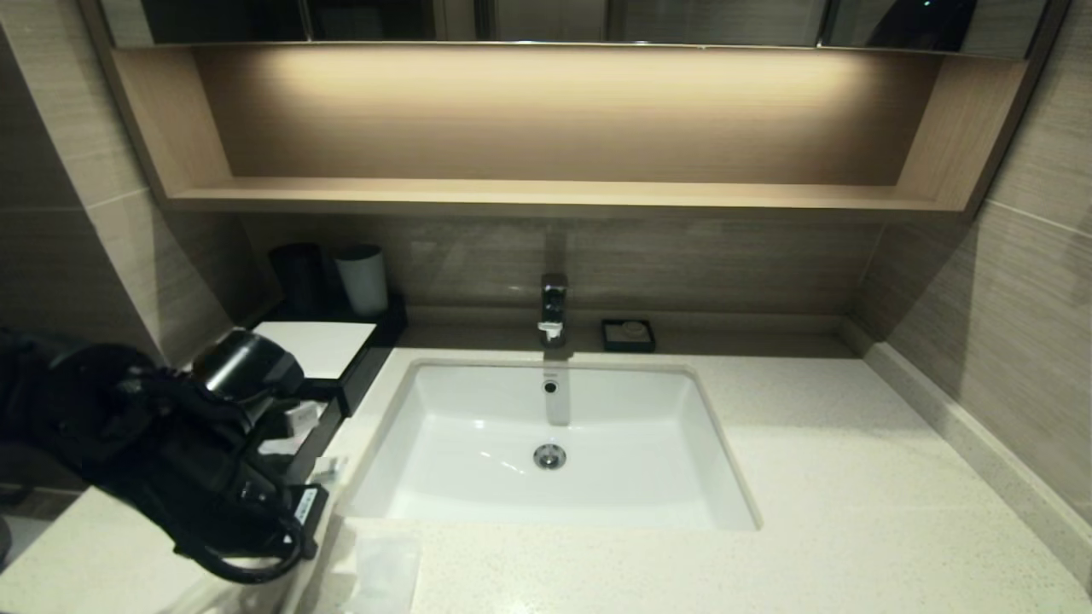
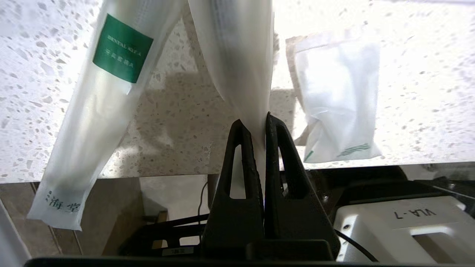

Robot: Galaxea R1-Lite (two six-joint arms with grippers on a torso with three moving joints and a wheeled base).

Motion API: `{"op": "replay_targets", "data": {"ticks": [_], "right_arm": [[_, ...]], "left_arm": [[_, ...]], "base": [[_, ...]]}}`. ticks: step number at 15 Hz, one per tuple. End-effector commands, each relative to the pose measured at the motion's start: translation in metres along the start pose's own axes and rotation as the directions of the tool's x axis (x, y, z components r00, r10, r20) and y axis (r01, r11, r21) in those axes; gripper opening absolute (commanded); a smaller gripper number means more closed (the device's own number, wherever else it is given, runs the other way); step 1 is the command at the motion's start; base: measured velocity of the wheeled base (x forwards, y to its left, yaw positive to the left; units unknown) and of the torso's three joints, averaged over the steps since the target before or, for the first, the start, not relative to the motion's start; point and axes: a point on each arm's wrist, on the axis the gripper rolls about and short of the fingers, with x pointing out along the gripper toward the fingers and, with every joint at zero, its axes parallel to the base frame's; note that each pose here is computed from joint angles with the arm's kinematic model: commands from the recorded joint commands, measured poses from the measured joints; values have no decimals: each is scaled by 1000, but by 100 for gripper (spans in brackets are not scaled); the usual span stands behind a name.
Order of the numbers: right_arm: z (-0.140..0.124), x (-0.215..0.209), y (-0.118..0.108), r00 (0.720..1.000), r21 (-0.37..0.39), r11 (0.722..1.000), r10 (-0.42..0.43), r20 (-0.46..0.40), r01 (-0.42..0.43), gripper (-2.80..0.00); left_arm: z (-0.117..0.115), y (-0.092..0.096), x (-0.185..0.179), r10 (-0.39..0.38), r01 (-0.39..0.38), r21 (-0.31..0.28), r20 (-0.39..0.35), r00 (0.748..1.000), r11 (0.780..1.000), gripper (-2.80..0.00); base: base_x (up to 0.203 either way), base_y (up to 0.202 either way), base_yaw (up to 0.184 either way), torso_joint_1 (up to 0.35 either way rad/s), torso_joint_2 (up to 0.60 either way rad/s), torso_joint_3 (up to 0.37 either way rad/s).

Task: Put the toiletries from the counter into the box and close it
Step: Pick up the bathroom toiletry, then place the bathroom toiletry into the drawer

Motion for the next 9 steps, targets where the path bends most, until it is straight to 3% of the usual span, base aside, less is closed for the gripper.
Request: {"op": "replay_targets", "data": {"ticks": [1, 5, 9], "right_arm": [[0, 0, 0, 1000, 1, 1000, 0, -2, 0, -280], [0, 0, 0, 1000, 1, 1000, 1, -2, -1, -280], [0, 0, 0, 1000, 1, 1000, 0, -4, 0, -280]], "left_arm": [[0, -3, -21, -18, 18, -1, 77, 997, 1000, -280], [5, 1, -52, -1, 6, -51, 107, 994, 999, -280], [17, 29, -78, 93, -64, -183, 156, 983, 981, -280]], "base": [[0, 0, 0, 0, 0, 0], [0, 0, 0, 0, 0, 0], [0, 0, 0, 0, 0, 0]]}}
